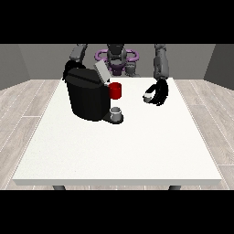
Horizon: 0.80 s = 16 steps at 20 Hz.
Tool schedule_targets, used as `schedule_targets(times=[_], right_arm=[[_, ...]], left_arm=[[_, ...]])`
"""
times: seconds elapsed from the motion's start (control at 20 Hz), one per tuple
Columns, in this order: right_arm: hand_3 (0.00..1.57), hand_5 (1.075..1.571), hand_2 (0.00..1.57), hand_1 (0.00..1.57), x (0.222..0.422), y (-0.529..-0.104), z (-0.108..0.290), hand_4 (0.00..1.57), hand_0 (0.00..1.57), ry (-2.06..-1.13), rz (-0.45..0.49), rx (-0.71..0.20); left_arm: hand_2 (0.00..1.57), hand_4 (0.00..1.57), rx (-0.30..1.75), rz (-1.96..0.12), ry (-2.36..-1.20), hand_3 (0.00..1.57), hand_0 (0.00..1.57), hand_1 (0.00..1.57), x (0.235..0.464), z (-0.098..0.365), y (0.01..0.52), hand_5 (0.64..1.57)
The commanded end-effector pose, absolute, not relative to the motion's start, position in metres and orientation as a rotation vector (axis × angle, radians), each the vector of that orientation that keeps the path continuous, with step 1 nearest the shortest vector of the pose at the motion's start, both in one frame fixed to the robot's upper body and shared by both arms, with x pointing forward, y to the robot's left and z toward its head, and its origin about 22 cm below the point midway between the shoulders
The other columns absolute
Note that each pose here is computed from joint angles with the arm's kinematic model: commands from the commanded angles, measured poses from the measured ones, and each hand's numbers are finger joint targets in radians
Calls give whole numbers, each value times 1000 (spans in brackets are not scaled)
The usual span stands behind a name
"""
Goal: Insert the coffee pod into the coffee machine and close the lid
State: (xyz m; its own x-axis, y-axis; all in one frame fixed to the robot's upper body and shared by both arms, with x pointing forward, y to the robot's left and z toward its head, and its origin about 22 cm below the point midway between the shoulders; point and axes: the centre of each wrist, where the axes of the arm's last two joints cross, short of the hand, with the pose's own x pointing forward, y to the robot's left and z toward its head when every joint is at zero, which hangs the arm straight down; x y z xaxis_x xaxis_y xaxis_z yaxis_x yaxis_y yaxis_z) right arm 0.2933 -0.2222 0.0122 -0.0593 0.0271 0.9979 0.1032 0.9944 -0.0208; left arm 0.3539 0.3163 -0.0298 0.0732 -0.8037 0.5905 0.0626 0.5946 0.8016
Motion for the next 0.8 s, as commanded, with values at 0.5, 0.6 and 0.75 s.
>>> schedule_targets(times=[0.5,0.6,0.75], right_arm=[[0,1571,0,0,298,-235,-9,442,0,-1570,-136,-104],[0,1571,0,0,287,-227,-23,459,0,-1544,-125,-112],[0,1571,0,0,282,-219,-27,490,0,-1537,-59,-86]], left_arm=[[1468,607,647,-921,-1442,1414,1468,1468,380,0,299,1571],[1452,623,606,-907,-1439,1388,1450,1450,392,15,284,1571],[1397,593,627,-921,-1471,1362,1342,1342,395,16,268,1571]])
